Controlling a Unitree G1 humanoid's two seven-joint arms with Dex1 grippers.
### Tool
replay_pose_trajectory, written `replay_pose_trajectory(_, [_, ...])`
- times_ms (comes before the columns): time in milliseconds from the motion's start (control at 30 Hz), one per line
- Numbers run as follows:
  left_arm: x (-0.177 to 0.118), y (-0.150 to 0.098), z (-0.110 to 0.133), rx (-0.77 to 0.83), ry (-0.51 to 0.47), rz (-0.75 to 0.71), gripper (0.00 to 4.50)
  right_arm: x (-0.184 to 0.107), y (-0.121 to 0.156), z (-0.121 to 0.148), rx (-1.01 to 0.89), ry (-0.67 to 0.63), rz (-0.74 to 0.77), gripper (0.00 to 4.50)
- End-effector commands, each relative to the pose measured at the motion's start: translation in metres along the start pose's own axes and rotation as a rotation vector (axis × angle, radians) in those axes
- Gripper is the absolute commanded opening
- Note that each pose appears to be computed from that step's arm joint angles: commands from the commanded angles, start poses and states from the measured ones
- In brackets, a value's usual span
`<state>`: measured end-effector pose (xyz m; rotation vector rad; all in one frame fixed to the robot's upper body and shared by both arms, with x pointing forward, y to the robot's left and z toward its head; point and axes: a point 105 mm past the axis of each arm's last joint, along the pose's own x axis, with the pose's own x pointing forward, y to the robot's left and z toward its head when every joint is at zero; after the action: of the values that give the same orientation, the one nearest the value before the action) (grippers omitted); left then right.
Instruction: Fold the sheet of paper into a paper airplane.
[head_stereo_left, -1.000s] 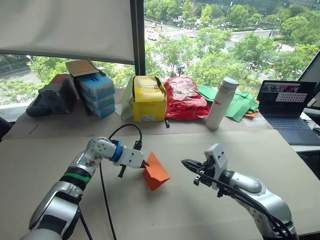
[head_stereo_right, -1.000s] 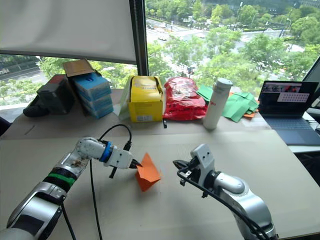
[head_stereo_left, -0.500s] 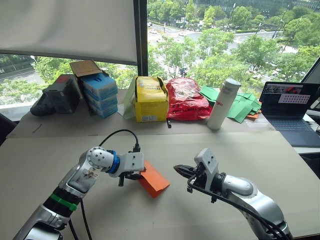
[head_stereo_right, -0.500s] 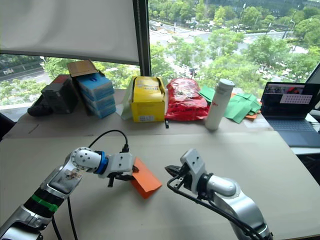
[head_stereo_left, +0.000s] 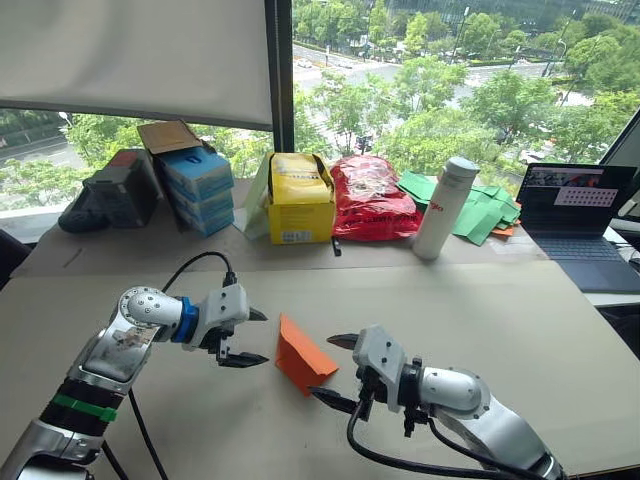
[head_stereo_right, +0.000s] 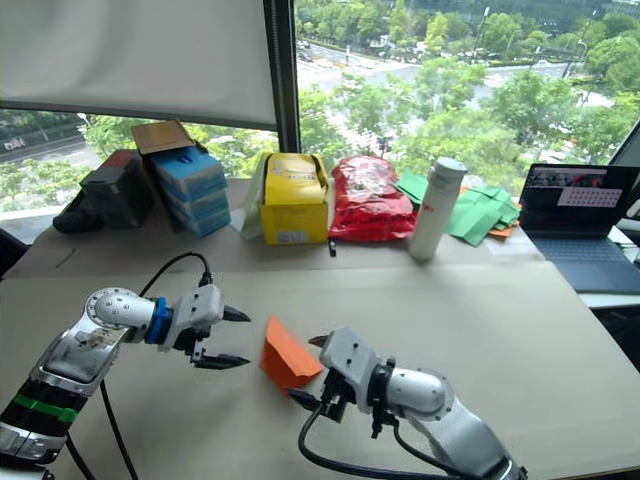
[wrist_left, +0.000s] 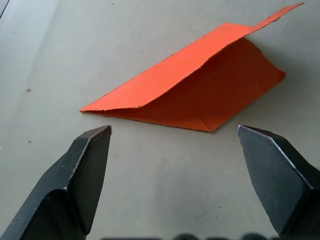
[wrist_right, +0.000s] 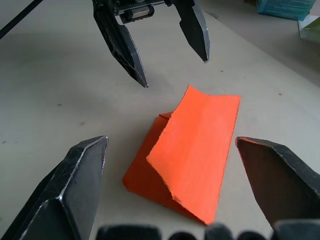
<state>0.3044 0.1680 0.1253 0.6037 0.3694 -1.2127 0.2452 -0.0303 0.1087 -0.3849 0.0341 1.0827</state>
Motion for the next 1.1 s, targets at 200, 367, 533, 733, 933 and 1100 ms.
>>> replay_pose_trajectory(200, [-0.006,0.003,0.011,-0.109,-0.123,0.101,4.26,0.003,-0.01,-0.001,-0.13,-0.007,-0.138,3.93])
replay_pose_trajectory(367, [-0.005,0.006,0.012,-0.125,-0.129,0.125,4.26,0.001,-0.009,-0.001,-0.12,-0.014,-0.143,2.25])
replay_pose_trajectory(533, [-0.003,0.009,0.014,-0.127,-0.131,0.129,4.26,0.001,-0.011,-0.001,-0.117,-0.013,-0.143,0.5])
replay_pose_trajectory(733, [-0.001,0.011,0.017,-0.126,-0.144,0.144,4.26,0.001,-0.014,-0.003,-0.131,-0.003,-0.131,0.01])
replay_pose_trajectory(933, [-0.006,0.011,0.025,-0.198,-0.241,0.122,4.26,-0.005,-0.019,0.012,-0.324,-0.092,0.053,0.01])
replay_pose_trajectory(1100, [-0.005,0.013,0.023,-0.219,-0.265,0.104,4.26,-0.009,-0.022,0.001,-0.491,-0.118,0.287,0.01])
